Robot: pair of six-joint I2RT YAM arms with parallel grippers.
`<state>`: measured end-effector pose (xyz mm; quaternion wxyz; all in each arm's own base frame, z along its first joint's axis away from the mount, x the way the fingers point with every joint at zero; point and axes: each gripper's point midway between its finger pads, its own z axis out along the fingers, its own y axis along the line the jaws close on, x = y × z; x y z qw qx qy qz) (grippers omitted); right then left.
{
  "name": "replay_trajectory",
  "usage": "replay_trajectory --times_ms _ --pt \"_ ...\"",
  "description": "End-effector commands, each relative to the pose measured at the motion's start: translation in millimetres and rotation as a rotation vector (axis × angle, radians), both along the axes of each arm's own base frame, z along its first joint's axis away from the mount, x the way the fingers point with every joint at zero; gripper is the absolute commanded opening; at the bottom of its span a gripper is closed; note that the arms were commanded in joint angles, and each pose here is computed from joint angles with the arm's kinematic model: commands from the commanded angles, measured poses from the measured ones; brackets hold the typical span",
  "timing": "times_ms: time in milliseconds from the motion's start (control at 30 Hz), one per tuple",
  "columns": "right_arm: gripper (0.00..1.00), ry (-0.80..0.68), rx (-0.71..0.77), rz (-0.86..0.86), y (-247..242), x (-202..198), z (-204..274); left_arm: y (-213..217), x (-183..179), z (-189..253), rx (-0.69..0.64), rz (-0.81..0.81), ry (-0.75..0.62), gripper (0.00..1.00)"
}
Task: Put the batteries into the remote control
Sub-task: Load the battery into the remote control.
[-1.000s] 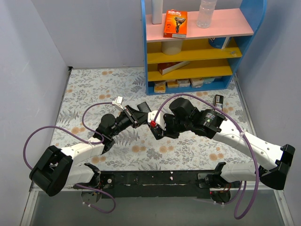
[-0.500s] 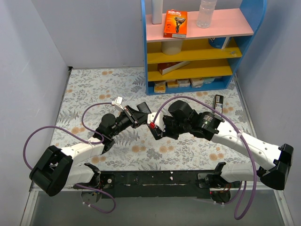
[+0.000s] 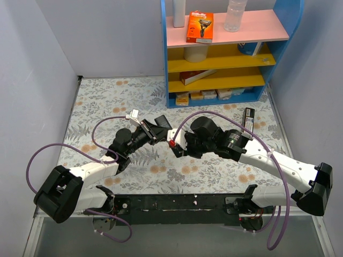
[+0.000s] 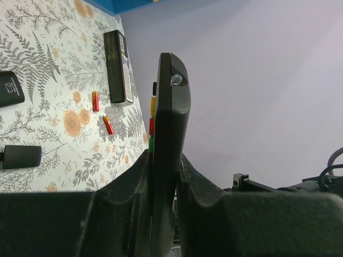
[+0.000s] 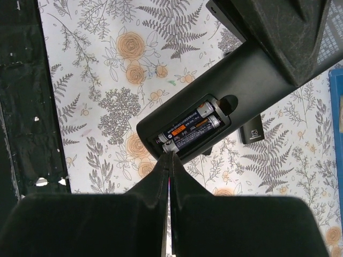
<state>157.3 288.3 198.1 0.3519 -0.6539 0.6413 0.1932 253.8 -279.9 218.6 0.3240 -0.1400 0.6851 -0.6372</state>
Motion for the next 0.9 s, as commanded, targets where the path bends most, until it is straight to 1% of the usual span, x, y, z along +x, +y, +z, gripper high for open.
replay_trajectory --times_ms 0,200,333,500,633,767,867 --pt "0.01 -0.078 0.011 -0.064 8 24 -1 -11 -18 65 -0.176 -0.109 -0.046 0.00" --pt "0.01 -0.076 -0.050 -0.185 2 41 -6 -14 -18 73 -0.144 -0.122 -0.101 0.00" --pt "0.02 -0.004 -0.097 -0.222 6 41 -19 -16 -18 80 -0.105 -0.135 -0.156 0.00" --pt "0.04 0.111 -0.109 -0.260 18 35 -22 -18 -17 80 -0.042 -0.136 -0.211 0.00" --pt "0.06 0.198 -0.117 -0.255 29 27 -31 -16 -18 82 -0.021 -0.129 -0.244 0.00" --pt "0.10 0.254 -0.129 -0.262 34 23 -35 -15 -19 82 -0.008 -0.125 -0.261 0.00" --pt "0.14 0.288 -0.124 -0.301 36 24 -35 -13 -19 85 -0.007 -0.114 -0.276 0.00"
